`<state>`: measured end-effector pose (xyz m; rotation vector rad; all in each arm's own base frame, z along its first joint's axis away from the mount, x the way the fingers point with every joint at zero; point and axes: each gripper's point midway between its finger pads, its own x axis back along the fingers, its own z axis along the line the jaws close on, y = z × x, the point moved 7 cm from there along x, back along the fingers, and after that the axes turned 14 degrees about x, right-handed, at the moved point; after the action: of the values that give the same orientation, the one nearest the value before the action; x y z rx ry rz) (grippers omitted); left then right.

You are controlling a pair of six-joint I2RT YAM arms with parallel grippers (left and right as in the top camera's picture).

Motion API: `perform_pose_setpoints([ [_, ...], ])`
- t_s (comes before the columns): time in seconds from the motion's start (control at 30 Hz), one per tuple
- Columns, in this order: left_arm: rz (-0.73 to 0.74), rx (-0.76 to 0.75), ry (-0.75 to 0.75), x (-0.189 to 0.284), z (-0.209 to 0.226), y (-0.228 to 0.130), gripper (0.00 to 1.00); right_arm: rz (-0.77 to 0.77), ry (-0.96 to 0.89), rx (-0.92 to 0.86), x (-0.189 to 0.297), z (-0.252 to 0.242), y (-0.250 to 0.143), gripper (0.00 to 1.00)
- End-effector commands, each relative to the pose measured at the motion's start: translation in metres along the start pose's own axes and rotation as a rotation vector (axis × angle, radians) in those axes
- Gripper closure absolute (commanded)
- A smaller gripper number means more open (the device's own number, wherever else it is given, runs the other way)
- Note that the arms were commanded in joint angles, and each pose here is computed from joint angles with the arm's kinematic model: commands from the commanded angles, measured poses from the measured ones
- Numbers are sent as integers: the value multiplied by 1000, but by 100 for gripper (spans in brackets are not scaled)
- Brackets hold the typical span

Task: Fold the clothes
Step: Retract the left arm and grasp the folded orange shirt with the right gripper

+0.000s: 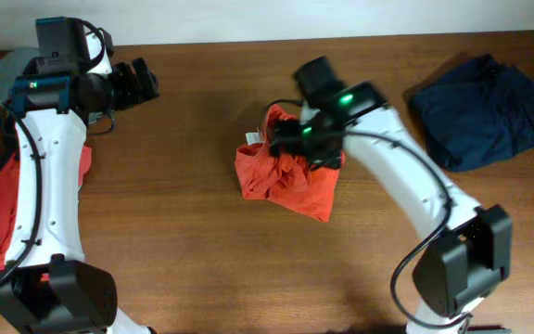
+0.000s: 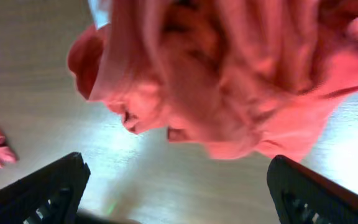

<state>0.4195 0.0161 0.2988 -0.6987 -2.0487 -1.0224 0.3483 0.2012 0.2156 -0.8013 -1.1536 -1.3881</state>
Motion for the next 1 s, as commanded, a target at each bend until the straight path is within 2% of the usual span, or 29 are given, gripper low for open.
perform_pose_setpoints([
  [0.0,-35,11,55,3,6,4,1,-87,-131,-42,-3,18,-6,4],
  [0.27,-33,12,56,3,6,4,1,-225,-117,80,-46,53,17,11],
  [0.37,-27,4,59,3,7,3,1,-214,-129,126,-65,50,22,18],
  [0.63,-15,0,66,3,8,1,1,-159,-178,205,-85,34,23,22],
  [0.67,-15,0,66,3,8,1,1,-160,-179,206,-85,34,23,25],
  [0.7,-15,0,66,3,8,1,1,-160,-179,204,-85,34,24,31],
  [0.73,-15,0,66,3,8,1,1,-160,-179,203,-85,33,24,43],
  [0.8,-15,0,66,3,8,1,1,-152,-183,202,-85,32,23,81],
  [0.9,-16,0,66,3,8,1,1,-125,-185,201,-84,31,18,96],
  [0.97,-16,0,66,3,8,1,1,-93,-179,201,-82,31,13,96],
])
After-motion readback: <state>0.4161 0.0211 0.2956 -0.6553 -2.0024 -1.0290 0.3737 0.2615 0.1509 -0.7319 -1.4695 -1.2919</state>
